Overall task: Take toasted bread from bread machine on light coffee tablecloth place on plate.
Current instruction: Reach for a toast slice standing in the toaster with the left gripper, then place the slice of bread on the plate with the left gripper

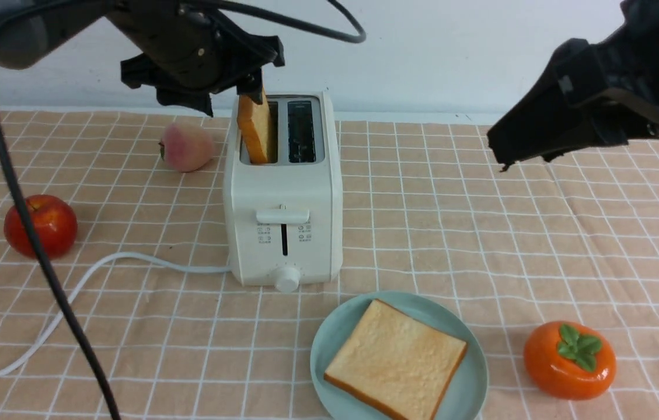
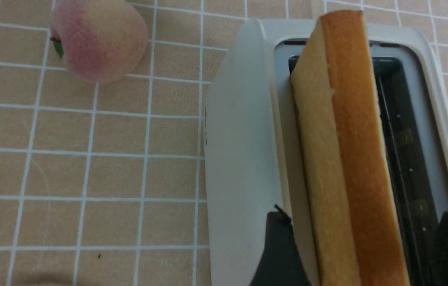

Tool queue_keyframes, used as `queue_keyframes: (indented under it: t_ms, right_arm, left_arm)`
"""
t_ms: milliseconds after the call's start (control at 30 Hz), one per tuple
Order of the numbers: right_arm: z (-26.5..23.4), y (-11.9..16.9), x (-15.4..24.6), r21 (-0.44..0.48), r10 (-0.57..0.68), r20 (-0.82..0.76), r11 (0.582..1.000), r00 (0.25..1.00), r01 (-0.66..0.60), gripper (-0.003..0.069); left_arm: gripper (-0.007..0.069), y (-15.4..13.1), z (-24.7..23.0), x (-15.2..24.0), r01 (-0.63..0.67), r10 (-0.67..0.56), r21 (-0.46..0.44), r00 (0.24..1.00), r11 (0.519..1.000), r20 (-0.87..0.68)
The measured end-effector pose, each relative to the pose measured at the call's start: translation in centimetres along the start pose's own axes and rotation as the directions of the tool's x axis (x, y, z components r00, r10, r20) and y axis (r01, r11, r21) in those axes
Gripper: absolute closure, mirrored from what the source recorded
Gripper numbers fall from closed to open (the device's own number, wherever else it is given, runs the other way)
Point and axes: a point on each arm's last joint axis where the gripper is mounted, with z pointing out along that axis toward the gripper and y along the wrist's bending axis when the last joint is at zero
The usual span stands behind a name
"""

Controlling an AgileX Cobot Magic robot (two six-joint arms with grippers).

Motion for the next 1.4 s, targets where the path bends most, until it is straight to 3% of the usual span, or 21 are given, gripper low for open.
queue_keyframes:
  t_ms: [133,300,400,467,500,600,800,900,933,1067,1133,1267,1400]
  right_arm:
    - [-0.1,0.0,0.0,0.004,-0.003,0.002,1.0,1.0,0.003,0.0251]
    - [-0.1,0.0,0.0,0.005,-0.003,0.002,1.0,1.0,0.003,0.0251]
    - [-0.1,-0.1,0.0,0.018,-0.008,0.0,1.0,1.0,0.008,0.0251]
    - [-0.1,-0.2,0.0,0.025,-0.011,-0.001,1.0,1.0,0.011,0.0251]
    - [-0.1,-0.3,0.0,0.042,-0.017,-0.003,0.999,1.0,0.017,0.0251]
    - [-0.1,-0.6,0.1,0.072,-0.028,-0.009,0.997,1.0,0.028,0.0251]
    - [-1.5,-1.2,0.6,0.196,-0.083,-0.017,0.977,0.996,0.085,0.0251]
    - [-2.1,-1.3,0.9,0.222,-0.094,-0.028,0.97,0.995,0.098,0.0253]
    - [-2.5,-1.1,1.1,0.224,-0.096,-0.029,0.969,0.995,0.1,0.0257]
    - [-3.8,-0.6,1.5,0.231,-0.111,-0.003,0.967,0.994,0.108,0.0276]
    - [-5.0,-0.2,1.9,0.239,-0.125,0.023,0.964,0.992,0.116,0.0291]
    - [-6.6,0.5,2.4,0.246,-0.143,0.062,0.961,0.988,0.124,0.0328]
    - [-6.9,0.7,2.5,0.238,-0.144,0.072,0.963,0.987,0.123,0.0377]
  left_arm:
    - [0.0149,0.0,2.6,0.1,0.001,-0.001,-0.005,1.0,1.0,-0.012]
    - [0.0239,0.3,4.3,0.5,-0.014,0.013,-0.031,0.999,0.999,-0.031]
    - [0.0419,0.0,3.0,0.1,-0.01,0.01,-0.018,1.0,1.0,-0.013]
    - [0.0475,0.0,2.4,0.0,-0.008,0.007,-0.015,1.0,1.0,-0.01]
    - [0.0541,-0.2,1.2,-0.3,-0.007,0.007,-0.008,1.0,1.0,0.005]
    - [0.0544,-0.4,-2.0,-1.1,-0.023,0.022,0.01,0.998,1.0,0.052]
    - [0.0541,-0.6,-14.5,-1.8,-0.076,0.062,0.077,0.984,0.994,0.17]
    - [0.0541,-0.9,-18.2,-0.4,-0.091,0.067,0.176,0.988,0.98,0.138]
    - [0.0541,-1.3,-19.3,0.6,-0.111,0.084,0.263,0.99,0.958,0.111]
    - [0.0541,-2.3,-17.5,4.3,-0.106,0.147,0.481,0.988,0.87,-0.049]
    - [0.0541,-2.2,-14.1,7.1,-0.022,0.154,0.55,0.969,0.835,-0.195]
    - [0.0541,-1.8,-8.9,12.3,0.082,0.147,0.595,0.934,0.8,-0.326]
    - [0.0541,-2.7,-5.2,17.6,0.108,0.117,0.621,0.943,0.777,-0.31]
